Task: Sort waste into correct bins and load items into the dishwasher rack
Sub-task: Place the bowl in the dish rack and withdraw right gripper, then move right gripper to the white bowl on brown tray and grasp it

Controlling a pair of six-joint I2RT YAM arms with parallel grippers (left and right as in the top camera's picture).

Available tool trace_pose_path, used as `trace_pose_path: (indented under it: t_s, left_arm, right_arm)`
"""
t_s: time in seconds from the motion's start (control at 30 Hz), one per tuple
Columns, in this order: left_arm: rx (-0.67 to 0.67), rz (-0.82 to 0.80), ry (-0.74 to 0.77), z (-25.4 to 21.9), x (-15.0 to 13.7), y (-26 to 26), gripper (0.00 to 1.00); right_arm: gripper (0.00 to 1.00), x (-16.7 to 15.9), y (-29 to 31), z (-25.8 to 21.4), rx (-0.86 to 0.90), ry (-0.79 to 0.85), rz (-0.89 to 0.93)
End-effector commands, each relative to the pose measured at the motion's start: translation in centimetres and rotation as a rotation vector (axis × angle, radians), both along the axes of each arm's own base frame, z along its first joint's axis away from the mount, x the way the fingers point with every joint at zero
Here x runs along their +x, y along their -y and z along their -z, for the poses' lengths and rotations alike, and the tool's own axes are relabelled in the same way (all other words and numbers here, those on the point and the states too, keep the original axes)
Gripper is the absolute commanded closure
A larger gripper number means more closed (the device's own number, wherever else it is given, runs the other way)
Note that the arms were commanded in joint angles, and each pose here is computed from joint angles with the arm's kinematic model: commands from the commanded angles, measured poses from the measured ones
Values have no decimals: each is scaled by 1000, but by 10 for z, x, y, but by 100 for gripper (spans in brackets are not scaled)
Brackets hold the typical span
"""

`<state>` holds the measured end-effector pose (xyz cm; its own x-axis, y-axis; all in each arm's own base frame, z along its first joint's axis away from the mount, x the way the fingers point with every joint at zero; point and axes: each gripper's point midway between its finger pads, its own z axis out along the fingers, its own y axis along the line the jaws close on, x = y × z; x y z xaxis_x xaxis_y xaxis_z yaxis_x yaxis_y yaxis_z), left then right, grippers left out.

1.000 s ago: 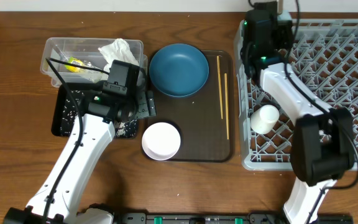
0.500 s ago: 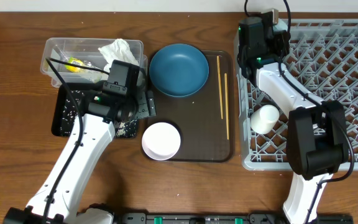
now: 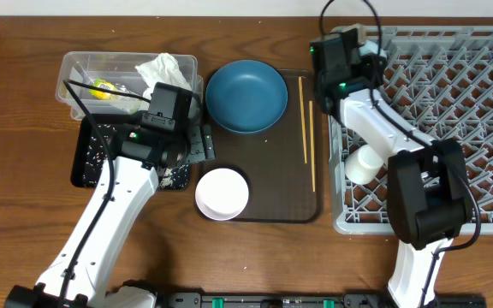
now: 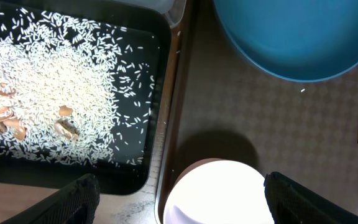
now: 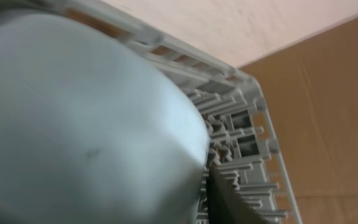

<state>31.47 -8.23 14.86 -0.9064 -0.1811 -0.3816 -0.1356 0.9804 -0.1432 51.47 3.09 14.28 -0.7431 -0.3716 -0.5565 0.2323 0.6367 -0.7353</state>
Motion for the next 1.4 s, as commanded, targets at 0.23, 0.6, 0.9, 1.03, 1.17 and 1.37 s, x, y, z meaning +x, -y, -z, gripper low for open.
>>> trace_pose_path:
  t_s: [0.23, 0.6, 0.9, 1.03, 1.17, 1.37]
  left_arm:
    - [9, -2, 4, -1, 1, -2, 13]
    - [9, -2, 4, -1, 1, -2, 13]
    - [9, -2, 4, -1, 1, -2, 13]
    - [9, -2, 4, -1, 1, -2, 13]
    - [9, -2, 4, -1, 1, -2, 13]
    - [9, -2, 4, -1, 1, -2, 12]
  right_arm:
    - [24, -10, -26, 0, 43, 21, -22]
    - [1, -27, -61, -61, 449, 122, -153]
    - [1, -115, -188, -51, 1243, -327, -446]
    - [12, -144, -224, -25, 1342, -490, -446]
    - [22, -169, -248, 8, 1337, -603, -406]
    - [31, -204, -278, 61, 1312, -758, -306]
